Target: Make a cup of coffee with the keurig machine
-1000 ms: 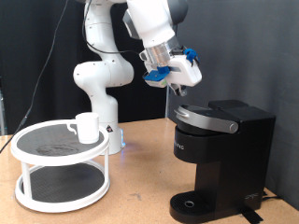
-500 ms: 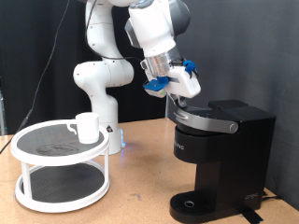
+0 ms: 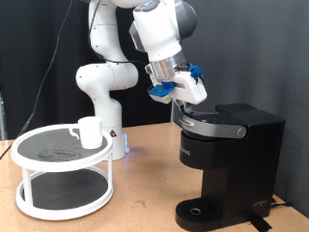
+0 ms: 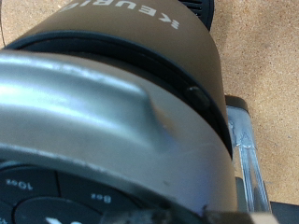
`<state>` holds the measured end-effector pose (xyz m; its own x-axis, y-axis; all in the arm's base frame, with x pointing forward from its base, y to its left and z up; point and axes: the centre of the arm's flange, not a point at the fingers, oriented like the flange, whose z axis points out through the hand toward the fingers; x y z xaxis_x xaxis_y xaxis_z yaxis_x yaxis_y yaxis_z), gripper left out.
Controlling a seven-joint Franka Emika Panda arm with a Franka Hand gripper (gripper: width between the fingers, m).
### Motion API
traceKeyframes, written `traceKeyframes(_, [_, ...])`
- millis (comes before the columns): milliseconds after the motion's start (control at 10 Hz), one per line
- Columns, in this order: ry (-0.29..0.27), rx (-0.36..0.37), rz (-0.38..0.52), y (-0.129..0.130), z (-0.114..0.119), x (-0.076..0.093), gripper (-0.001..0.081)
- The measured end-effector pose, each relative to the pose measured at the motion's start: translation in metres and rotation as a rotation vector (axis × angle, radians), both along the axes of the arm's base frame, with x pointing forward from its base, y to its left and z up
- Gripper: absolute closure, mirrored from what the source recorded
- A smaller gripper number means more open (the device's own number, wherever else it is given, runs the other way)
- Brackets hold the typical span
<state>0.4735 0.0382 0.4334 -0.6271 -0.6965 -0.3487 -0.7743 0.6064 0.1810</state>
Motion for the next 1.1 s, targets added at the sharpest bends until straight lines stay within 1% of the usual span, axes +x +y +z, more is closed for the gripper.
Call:
traceKeyframes(200, [0.004, -0.033, -0.015, 0.0, -0.013, 0.001, 0.0806])
traceKeyframes(300, [0.001, -0.041, -0.025, 0.0, -0.015, 0.002, 0.0806])
traceKeyframes(700, [0.002, -0.037, -0.028, -0.001, -0.015, 0.002, 0.0806])
traceKeyframes(800, [0.003, -0.025, -0.028, -0.001, -0.014, 0.002, 0.0806])
traceKeyframes(1100, [0.008, 0.059, -0.006, 0.003, -0.01, 0.002, 0.0806])
